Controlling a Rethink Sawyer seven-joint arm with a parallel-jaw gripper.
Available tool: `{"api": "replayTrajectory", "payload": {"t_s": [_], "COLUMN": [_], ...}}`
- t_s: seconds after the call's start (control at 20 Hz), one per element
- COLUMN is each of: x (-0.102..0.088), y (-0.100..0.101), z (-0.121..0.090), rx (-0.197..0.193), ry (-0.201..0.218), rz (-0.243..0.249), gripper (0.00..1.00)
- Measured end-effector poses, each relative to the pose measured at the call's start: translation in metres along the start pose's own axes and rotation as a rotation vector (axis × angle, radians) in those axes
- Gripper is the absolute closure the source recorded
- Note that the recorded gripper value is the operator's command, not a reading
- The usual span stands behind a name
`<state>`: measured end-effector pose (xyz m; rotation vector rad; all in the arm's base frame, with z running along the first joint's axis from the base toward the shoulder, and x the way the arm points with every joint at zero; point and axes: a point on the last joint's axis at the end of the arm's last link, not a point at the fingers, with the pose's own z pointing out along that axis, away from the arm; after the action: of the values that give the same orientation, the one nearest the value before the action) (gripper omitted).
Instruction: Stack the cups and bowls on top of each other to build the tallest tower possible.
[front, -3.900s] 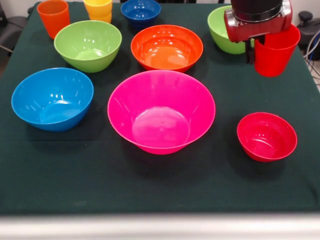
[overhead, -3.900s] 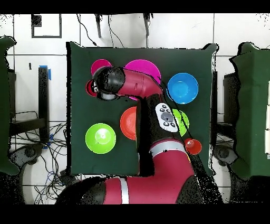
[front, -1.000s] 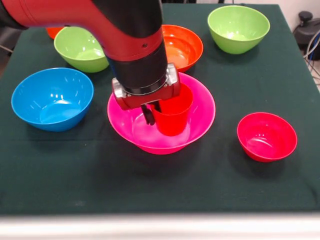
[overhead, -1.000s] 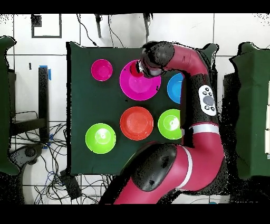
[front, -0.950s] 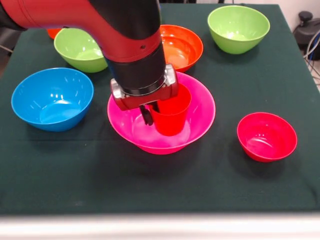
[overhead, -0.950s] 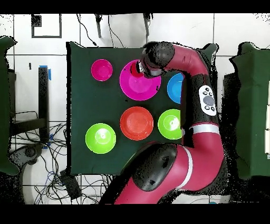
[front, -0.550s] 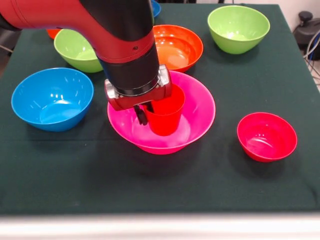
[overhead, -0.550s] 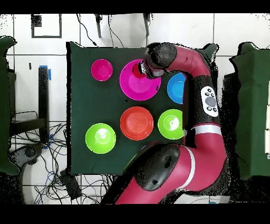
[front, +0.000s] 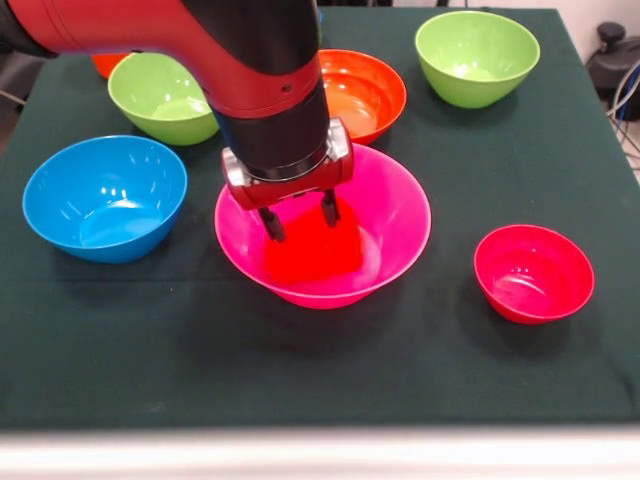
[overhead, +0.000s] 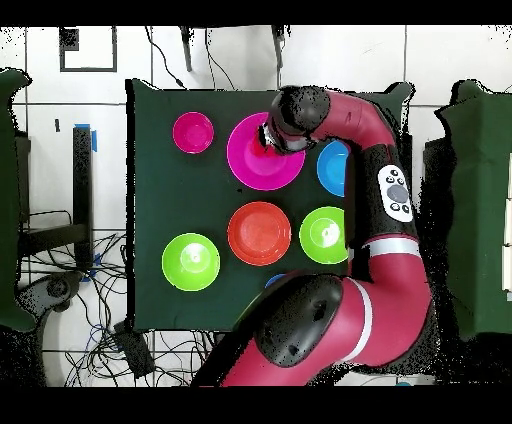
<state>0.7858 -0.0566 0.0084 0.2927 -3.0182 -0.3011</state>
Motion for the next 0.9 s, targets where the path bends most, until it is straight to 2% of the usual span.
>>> {"api": "replayTrajectory", "payload": {"t_s": [0.45,0.9], "x": [0.001,0.004], "y": [-0.002,0.002], "z": [-0.011,-0.019], "rx": [0.040,0.050], "ry": [-0.002,0.002], "rz": [-0.021,-0.033], "gripper": [0.00,0.00]}}
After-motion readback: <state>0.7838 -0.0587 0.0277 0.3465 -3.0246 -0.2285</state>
